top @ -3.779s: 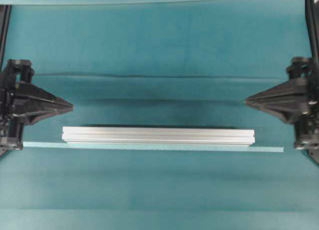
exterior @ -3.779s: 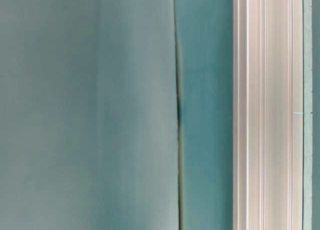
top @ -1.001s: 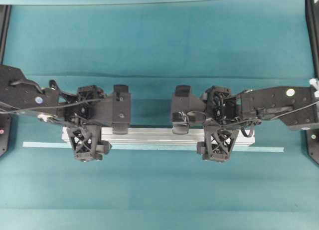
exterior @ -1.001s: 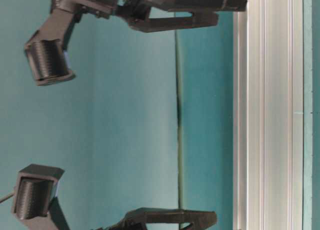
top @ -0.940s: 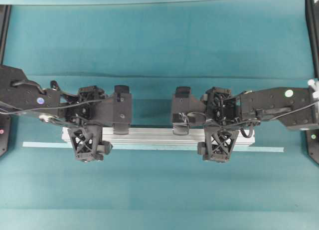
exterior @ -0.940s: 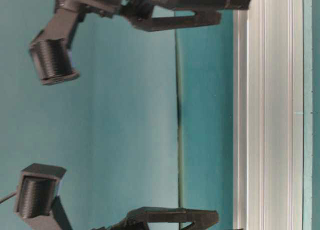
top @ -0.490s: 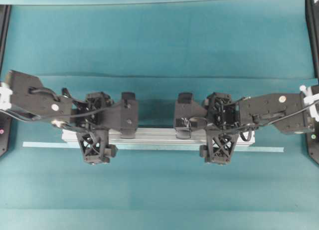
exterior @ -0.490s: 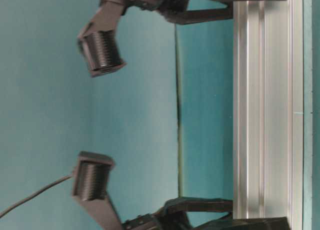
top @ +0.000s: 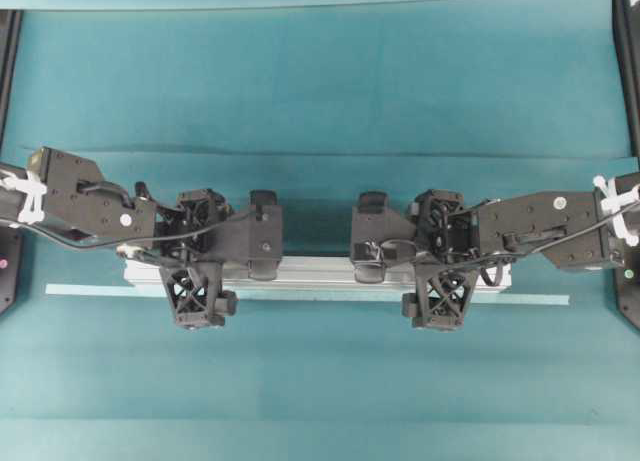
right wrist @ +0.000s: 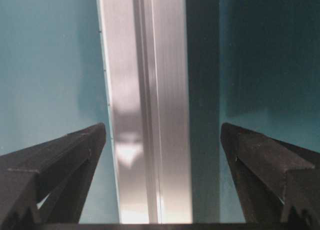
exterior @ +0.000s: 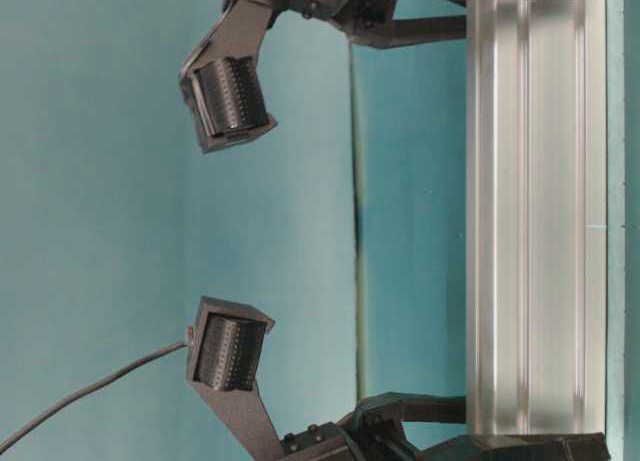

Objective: Lift the metal rail with both hands.
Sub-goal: 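Close both grippers on the silver rail, then lift the rail upward with both grippers together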

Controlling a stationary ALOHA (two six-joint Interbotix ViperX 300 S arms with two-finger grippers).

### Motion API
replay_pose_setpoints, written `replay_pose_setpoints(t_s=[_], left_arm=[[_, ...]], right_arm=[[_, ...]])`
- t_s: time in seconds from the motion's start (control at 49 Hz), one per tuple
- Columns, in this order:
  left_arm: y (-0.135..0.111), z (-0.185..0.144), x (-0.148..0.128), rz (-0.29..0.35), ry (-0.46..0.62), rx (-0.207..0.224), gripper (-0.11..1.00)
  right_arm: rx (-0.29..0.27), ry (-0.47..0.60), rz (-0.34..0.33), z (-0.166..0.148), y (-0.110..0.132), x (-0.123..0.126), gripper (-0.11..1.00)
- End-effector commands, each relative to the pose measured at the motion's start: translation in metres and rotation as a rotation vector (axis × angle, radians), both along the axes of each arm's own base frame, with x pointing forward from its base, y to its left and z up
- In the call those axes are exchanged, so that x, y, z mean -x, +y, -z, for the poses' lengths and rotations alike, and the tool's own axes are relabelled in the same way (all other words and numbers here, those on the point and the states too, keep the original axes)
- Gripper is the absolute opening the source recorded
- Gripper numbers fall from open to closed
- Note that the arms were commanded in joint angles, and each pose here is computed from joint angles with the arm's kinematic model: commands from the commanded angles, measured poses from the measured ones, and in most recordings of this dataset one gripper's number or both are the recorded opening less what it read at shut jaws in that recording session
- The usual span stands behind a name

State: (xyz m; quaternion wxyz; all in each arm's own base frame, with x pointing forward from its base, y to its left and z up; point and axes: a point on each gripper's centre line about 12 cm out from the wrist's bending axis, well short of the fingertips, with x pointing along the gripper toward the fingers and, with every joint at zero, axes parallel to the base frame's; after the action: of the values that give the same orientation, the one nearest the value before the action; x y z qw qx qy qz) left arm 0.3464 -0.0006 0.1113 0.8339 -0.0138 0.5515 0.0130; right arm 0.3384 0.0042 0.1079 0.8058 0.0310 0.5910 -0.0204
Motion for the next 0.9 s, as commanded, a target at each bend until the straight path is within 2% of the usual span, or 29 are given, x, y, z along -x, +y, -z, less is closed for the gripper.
replay_pose_setpoints(t_s=[0.0, 0.163, 0.266, 0.368, 0.449, 0.49, 0.531, 0.551, 0.878], left_arm=[[-0.0005, -0.0037, -0.0023, 0.003, -0.018, -0.001, 0.98], [-0.0005, -0.004, -0.0028, 0.0, -0.023, 0.0, 0.96], [-0.0005, -0.0036, -0.0025, -0.007, -0.023, 0.003, 0.89], [-0.0016, -0.0029, -0.0005, 0.003, -0.018, 0.0, 0.68], [-0.0015, -0.0009, 0.0019, 0.006, -0.011, -0.001, 0.44], [-0.0015, -0.0009, 0.0019, 0.006, -0.011, -0.001, 0.36], [-0.0015, -0.0014, 0.0019, 0.006, -0.012, -0.001, 0.36], [-0.0015, -0.0009, 0.0019, 0.004, -0.011, 0.0, 0.36], [-0.0015, -0.0014, 0.0019, 0.004, -0.012, 0.0, 0.36]], right_arm=[[0.002, -0.002, -0.003, 0.0026, -0.0001, -0.0006, 0.96], [0.001, -0.011, 0.0, 0.004, -0.0001, 0.0, 0.95], [0.001, -0.014, 0.0, 0.0042, -0.0006, -0.0001, 0.92], [0.001, -0.009, -0.001, 0.0054, -0.0006, 0.0014, 0.8], [0.001, -0.006, 0.002, 0.006, -0.0006, 0.0028, 0.6], [0.001, -0.006, 0.002, 0.006, -0.0006, 0.0028, 0.49], [0.001, -0.006, 0.0, 0.006, -0.0001, 0.0028, 0.39], [0.0, -0.008, -0.001, 0.0056, 0.0, 0.0023, 0.37], [0.0, -0.009, -0.002, 0.0054, 0.0001, 0.0014, 0.38]])
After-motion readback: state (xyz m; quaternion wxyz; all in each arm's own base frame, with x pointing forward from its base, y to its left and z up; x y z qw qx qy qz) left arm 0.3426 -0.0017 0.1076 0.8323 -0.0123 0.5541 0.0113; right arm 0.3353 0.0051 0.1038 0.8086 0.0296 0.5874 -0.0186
